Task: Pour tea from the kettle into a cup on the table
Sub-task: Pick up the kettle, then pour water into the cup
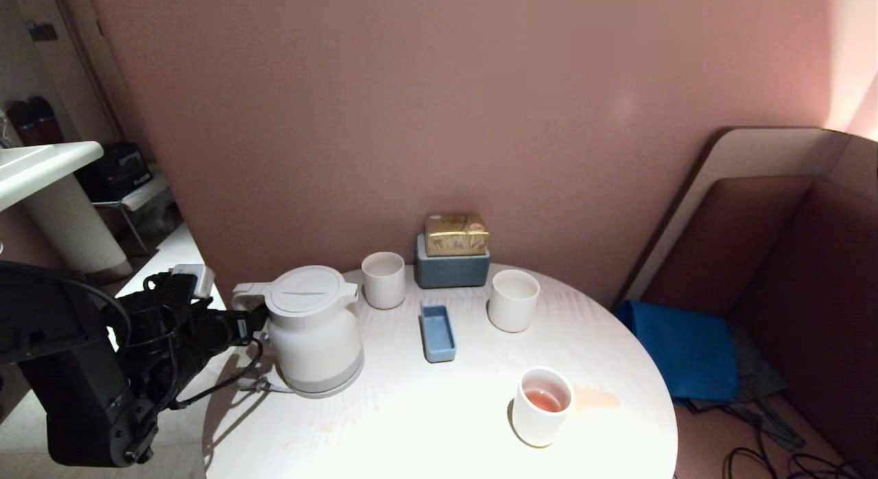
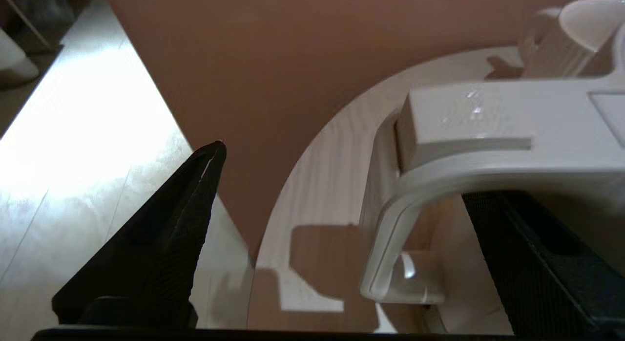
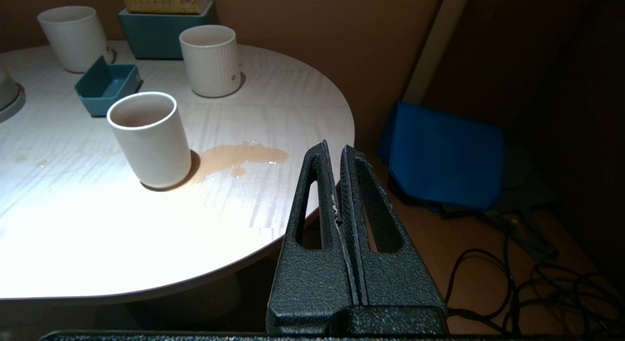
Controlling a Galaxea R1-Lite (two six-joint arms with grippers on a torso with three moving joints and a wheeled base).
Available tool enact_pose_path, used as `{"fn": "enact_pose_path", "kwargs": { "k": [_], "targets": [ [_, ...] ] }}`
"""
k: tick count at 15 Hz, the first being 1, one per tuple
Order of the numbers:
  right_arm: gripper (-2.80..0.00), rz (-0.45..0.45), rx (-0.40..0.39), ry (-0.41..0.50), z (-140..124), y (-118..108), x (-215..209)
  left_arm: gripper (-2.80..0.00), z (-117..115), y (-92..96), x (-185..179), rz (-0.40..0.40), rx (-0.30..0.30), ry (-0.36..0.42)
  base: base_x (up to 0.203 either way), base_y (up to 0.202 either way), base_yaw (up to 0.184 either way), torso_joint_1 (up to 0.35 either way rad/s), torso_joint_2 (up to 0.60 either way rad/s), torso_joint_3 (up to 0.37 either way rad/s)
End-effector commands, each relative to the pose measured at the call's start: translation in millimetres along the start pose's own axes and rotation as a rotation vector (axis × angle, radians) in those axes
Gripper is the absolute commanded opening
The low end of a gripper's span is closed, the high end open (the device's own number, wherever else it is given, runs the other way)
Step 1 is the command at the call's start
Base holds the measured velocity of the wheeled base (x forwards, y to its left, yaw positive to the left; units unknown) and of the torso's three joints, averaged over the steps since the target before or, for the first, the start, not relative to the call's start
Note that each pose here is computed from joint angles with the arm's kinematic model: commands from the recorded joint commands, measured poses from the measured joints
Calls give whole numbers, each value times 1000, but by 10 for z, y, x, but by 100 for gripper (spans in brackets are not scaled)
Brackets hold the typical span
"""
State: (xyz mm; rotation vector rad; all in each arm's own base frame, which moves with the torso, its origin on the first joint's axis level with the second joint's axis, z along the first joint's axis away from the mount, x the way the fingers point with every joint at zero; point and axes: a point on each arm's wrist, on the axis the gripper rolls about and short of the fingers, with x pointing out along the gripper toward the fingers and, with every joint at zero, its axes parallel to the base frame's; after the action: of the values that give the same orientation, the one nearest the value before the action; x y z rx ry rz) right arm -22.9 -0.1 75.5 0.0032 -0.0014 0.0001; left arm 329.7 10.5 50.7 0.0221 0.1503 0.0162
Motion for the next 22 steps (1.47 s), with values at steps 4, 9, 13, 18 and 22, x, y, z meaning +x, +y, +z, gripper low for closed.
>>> {"fn": "enact_pose_path", "kwargs": {
  "k": [4,9,13,18,22],
  "targets": [
    [-280,1,0,1,0,0,1,0,-142,-1,58,-1,-21,7,0,0,0,0,0,0],
    [-280,1,0,1,0,0,1,0,-70,23,96,5,-35,-27,0,0,0,0,0,0],
    [-280,0,0,1,0,0,1,0,29,30,83,6,-53,-60,0,0,0,0,0,0],
    [-280,1,0,0,1,0,1,0,55,32,135,8,-55,-80,0,0,0,0,0,0],
    [-280,1,0,0,1,0,1,-280,67,36,162,20,-55,-90,0,0,0,0,0,0]
  ]
}}
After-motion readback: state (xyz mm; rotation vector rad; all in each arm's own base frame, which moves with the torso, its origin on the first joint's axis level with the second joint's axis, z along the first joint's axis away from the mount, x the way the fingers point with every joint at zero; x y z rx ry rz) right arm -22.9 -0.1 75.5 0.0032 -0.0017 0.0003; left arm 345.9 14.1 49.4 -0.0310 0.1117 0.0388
